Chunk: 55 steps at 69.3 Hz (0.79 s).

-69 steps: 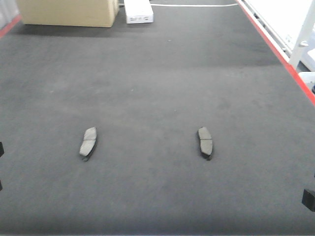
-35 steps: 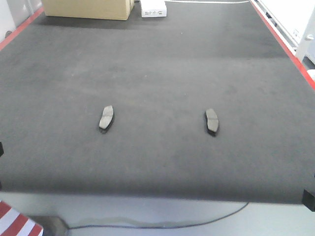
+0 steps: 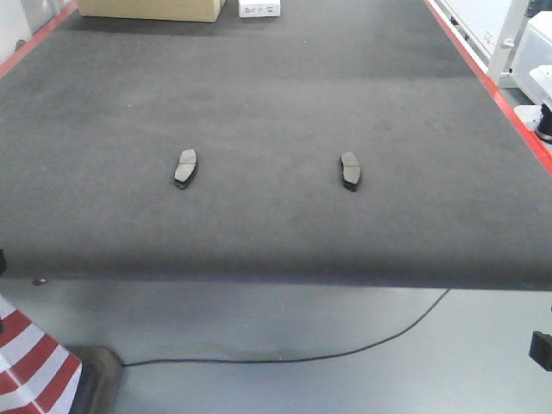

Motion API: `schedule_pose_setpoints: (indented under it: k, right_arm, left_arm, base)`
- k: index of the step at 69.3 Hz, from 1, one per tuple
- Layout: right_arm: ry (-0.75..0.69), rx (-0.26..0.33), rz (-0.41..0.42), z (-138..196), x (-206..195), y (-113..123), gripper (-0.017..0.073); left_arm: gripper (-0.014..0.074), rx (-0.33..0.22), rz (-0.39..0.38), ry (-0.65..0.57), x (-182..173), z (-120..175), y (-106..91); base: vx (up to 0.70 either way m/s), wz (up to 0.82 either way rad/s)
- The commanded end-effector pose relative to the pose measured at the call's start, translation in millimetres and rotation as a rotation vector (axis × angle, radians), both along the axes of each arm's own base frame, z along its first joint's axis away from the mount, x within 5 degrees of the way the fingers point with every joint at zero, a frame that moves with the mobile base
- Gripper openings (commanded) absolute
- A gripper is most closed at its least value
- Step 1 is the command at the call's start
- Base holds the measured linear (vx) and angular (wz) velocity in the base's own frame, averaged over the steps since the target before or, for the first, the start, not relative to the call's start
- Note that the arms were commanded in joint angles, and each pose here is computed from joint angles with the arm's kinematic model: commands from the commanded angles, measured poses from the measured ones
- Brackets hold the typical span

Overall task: Move and align brake pads A on conveyor
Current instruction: 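Turn the base away from the conveyor belt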

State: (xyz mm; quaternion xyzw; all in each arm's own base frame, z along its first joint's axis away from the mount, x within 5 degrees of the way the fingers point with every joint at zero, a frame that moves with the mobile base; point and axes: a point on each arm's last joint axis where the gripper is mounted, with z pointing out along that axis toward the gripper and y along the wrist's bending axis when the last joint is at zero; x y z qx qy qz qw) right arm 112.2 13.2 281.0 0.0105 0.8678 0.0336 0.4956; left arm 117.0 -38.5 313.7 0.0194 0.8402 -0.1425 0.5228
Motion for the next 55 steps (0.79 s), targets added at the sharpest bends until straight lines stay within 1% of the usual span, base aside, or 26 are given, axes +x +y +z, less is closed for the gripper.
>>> schedule_pose_setpoints:
  k: [1,33,45,55]
  right_arm:
    - [-0.086,-0.005,0.016,13.0,3.3,0.7,-0.001]
    - [-0.086,-0.005,0.016,13.0,3.3,0.7,-0.001]
    - [-0.086,-0.005,0.016,13.0,3.3,0.7,-0.001]
    - [-0.086,-0.005,0.016,13.0,3.3,0.7,-0.001]
  left_arm:
    - [-0.0007,-0.022,-0.018,-0.08,1.6,12.3,-2.2]
    - [-0.0007,-0.022,-0.018,-0.08,1.6,12.3,-2.2]
    - [-0.0007,-0.022,-0.018,-0.08,1.6,12.3,-2.2]
    - [-0.0007,-0.022,-0.018,-0.08,1.6,12.3,-2.2]
  base:
    - [-0.19,-0.02]
    - [-0.16,-0.01]
    - [-0.13,-0.23]
    - [-0.12,-0.42]
